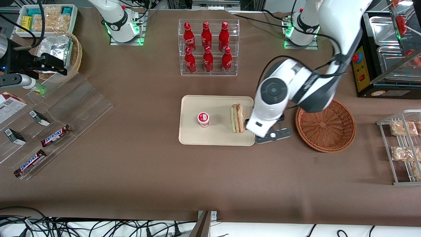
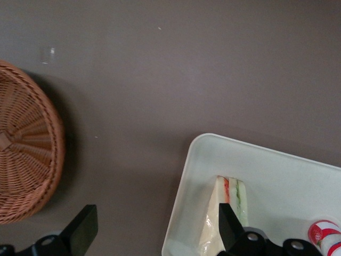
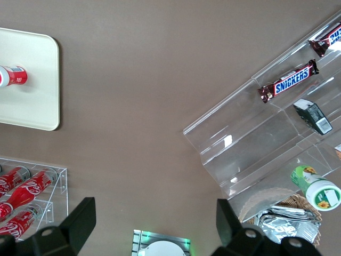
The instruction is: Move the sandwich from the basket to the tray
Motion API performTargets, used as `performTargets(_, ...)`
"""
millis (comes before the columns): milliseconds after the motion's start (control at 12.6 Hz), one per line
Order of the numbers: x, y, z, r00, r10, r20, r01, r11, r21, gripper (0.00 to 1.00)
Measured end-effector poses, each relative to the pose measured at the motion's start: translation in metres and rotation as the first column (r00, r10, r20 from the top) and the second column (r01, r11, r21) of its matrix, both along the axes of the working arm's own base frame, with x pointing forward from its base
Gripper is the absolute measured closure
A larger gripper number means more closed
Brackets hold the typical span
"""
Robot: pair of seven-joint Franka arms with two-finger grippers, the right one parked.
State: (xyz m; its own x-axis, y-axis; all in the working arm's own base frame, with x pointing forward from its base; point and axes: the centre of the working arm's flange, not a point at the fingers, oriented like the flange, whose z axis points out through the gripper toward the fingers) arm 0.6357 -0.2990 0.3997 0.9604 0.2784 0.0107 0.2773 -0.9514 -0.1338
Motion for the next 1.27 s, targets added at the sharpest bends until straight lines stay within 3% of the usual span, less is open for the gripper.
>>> performTargets(238,0.003,0.041,0.056,0.996,0.086,0.026,-0.085,0.996,-0.032,0.00)
performTargets(476,-0.001,0.077,0.088,0.992,0.128,-0.002,-0.128,0.991,-0.025,0.00)
performTargets(873,-0.006,0.139,0.118,0.996,0.009,-0.083,-0.013,0.999,-0.050,0.00)
performTargets(1270,-0.027,0.223,0.151,0.979,-0.161,-0.127,0.154,0.986,-0.061,0.00)
